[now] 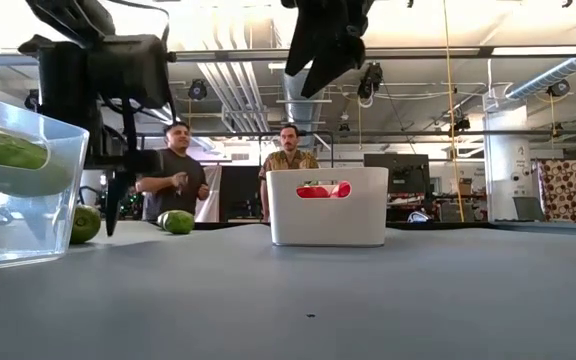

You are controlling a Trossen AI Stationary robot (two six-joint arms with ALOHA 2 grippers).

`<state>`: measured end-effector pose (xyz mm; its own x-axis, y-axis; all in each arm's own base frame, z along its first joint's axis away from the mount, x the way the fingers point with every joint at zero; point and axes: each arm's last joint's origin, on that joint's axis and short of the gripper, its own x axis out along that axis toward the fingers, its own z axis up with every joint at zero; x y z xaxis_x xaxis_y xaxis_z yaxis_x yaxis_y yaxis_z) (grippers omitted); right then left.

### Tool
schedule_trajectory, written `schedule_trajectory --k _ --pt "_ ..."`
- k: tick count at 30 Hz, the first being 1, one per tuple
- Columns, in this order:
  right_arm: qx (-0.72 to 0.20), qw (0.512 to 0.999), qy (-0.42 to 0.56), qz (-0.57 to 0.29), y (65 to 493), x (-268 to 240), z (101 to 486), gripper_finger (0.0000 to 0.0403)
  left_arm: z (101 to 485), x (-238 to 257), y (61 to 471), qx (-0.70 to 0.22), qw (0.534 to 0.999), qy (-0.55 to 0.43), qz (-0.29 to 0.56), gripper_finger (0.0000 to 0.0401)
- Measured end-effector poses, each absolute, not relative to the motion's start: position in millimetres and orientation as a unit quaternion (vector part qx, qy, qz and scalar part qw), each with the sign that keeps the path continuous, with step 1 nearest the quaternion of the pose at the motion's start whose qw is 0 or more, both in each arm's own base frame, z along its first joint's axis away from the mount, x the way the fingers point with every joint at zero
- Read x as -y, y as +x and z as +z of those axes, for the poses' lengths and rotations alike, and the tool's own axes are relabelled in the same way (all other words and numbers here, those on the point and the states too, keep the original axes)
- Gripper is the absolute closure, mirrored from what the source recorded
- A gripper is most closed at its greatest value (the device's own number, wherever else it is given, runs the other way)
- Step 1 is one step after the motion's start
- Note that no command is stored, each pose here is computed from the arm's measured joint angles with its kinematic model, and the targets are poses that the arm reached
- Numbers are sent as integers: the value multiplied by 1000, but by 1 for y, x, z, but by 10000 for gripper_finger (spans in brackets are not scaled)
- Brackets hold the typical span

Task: Sort produce into baskets
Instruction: Put the bottom left lime into the black transparent bin

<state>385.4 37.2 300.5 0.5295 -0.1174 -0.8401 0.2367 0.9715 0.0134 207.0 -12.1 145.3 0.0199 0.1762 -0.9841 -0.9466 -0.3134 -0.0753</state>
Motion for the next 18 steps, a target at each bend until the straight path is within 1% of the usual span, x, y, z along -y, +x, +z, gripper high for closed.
schedule_trajectory --k 7,12,18 --pt "-481 869 52 -104 385 -26 300 78 134 12 213 -347 448 -536 625 126" --pt "-491 864 49 -98 384 -23 299 78 134 10 211 -334 440 -536 638 158" --pt "-495 863 42 -92 384 -20 299 78 135 3 209 -323 440 -530 649 187"
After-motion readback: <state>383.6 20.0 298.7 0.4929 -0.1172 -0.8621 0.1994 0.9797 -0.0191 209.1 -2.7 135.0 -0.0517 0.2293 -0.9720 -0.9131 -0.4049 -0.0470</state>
